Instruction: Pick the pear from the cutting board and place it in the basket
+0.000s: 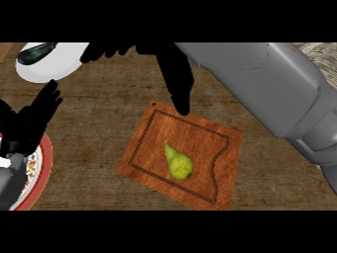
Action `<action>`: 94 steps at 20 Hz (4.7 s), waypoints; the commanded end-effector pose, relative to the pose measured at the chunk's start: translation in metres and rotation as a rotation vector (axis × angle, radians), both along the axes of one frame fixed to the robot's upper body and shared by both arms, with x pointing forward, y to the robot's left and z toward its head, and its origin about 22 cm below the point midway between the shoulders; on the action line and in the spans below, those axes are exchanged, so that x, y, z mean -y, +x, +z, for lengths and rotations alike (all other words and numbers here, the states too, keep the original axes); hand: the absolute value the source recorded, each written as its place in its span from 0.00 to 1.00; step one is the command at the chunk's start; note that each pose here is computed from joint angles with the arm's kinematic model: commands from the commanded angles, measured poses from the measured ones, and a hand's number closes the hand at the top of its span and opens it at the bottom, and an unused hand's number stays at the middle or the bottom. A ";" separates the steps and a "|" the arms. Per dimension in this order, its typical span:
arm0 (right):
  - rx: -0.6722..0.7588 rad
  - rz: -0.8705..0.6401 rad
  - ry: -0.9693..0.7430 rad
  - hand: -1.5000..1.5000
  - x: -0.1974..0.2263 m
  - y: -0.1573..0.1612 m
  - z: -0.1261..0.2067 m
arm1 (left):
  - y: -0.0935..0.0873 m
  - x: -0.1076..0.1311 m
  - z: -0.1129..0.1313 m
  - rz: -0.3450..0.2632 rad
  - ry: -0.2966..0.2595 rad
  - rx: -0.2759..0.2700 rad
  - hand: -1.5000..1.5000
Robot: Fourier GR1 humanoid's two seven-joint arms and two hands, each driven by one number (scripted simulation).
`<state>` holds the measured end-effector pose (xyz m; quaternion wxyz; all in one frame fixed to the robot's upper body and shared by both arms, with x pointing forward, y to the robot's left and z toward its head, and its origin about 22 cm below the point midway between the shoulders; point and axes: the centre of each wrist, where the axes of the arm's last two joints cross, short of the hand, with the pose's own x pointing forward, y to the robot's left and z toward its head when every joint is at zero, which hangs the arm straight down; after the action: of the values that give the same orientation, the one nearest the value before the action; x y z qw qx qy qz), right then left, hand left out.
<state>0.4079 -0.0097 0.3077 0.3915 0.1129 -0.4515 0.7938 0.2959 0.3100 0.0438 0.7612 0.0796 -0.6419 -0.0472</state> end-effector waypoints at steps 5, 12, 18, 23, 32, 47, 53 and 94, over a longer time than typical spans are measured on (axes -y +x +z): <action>-0.103 -0.050 0.115 0.00 0.046 0.025 -0.035 | -0.003 0.006 -0.001 0.020 -0.001 0.001 0.50; -0.126 -0.028 0.142 0.00 0.056 0.018 -0.097 | 0.009 0.008 0.001 0.017 -0.017 -0.010 0.50; -0.129 -0.053 0.217 0.00 0.062 0.002 -0.156 | -0.005 -0.002 -0.017 0.037 -0.013 0.013 0.50; -0.183 -0.102 0.269 0.00 0.031 -0.007 -0.192 | 0.003 0.001 -0.007 0.014 -0.005 -0.006 0.50; -0.161 -0.070 0.131 0.00 0.045 -0.022 -0.248 | 0.001 -0.004 -0.010 0.025 -0.003 -0.006 0.50; -0.160 -0.022 0.082 0.00 0.046 -0.011 -0.236 | 0.008 0.008 -0.004 0.030 -0.006 -0.020 0.50; -0.229 0.008 0.139 0.00 0.048 -0.019 -0.261 | -0.003 0.002 0.003 0.017 -0.004 -0.008 0.50; 0.280 -1.434 0.094 1.00 0.096 -0.020 -0.282 | -0.008 -0.008 -0.004 0.050 0.000 -0.018 0.50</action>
<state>0.3829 -0.1021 0.0159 0.6830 -0.2260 -0.5102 0.4712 0.2834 0.3250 0.0359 0.7709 0.1047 -0.6281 -0.0170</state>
